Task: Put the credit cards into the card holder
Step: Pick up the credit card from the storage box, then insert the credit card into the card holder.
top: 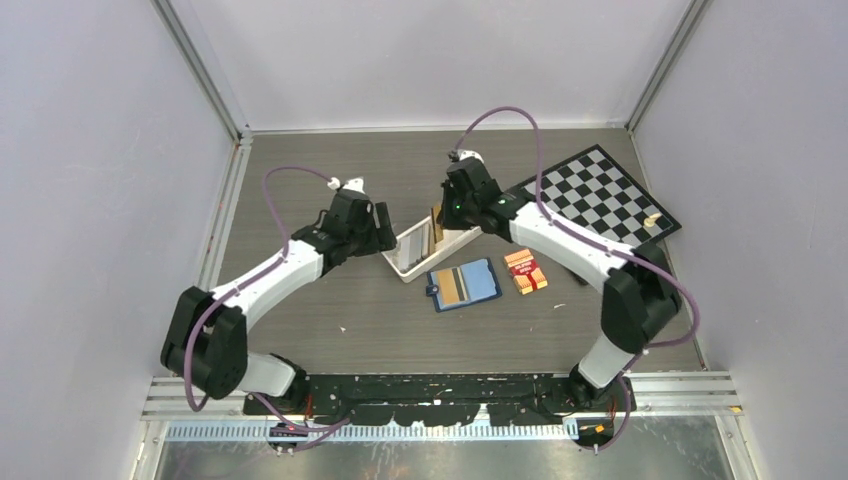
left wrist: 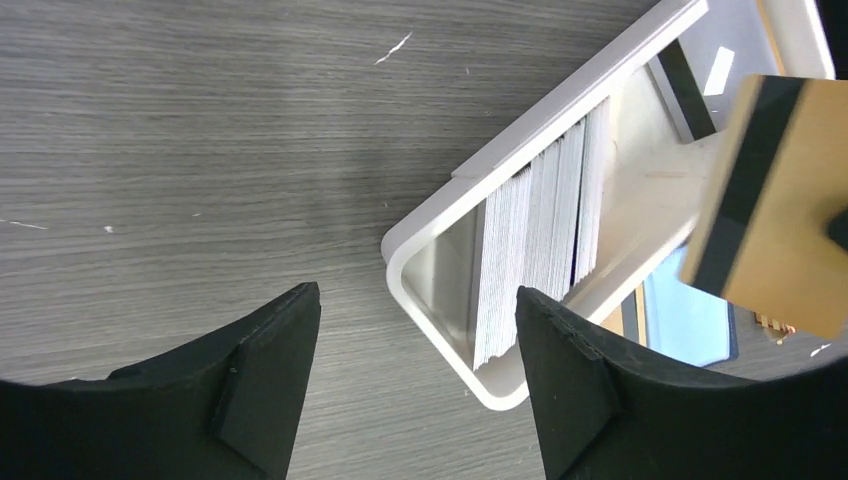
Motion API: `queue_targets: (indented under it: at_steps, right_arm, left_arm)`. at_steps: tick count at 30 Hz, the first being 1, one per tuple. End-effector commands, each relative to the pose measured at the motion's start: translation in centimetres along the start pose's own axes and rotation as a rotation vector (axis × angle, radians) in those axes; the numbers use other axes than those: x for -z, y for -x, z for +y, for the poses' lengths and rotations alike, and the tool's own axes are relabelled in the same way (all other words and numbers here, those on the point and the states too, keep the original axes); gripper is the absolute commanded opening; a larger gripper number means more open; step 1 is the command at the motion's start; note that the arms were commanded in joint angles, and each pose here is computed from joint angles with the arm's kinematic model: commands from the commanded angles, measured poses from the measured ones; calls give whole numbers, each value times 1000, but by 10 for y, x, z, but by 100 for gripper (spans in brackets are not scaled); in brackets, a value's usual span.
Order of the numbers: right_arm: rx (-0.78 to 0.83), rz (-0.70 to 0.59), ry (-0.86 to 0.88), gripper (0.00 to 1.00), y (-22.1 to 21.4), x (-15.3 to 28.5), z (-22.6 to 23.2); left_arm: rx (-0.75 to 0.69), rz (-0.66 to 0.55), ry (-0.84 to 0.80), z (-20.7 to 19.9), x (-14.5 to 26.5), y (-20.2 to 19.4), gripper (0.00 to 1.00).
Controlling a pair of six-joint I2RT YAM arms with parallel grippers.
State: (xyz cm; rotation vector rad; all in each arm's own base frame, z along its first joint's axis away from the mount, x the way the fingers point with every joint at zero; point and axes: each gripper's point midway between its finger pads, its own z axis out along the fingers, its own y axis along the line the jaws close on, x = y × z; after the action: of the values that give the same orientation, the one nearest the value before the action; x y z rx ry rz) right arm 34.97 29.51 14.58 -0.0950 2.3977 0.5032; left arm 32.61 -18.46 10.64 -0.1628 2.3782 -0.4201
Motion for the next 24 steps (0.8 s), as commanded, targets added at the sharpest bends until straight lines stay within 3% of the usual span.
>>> queue_targets:
  at_steps: [1,10,13,20,24]
  right_arm:
    - [40,-126,140,1,31,55,24]
    - [27,-145,576,0,20,136,61]
    - [32,-164,740,1,18,169,81]
    - [55,-188,925,1,18,210,102]
    - [58,-186,957,0,17,214,105]
  left_arm:
    - [-103,-78,-74,-17,35,29,74]
    - [-135,36,-695,-104,125,-4,69]
    - [-118,8,-849,-123,158,-1,69]
    - [-91,-13,-1044,-145,195,4,74]
    - [-56,0,-1115,-154,203,6,60]
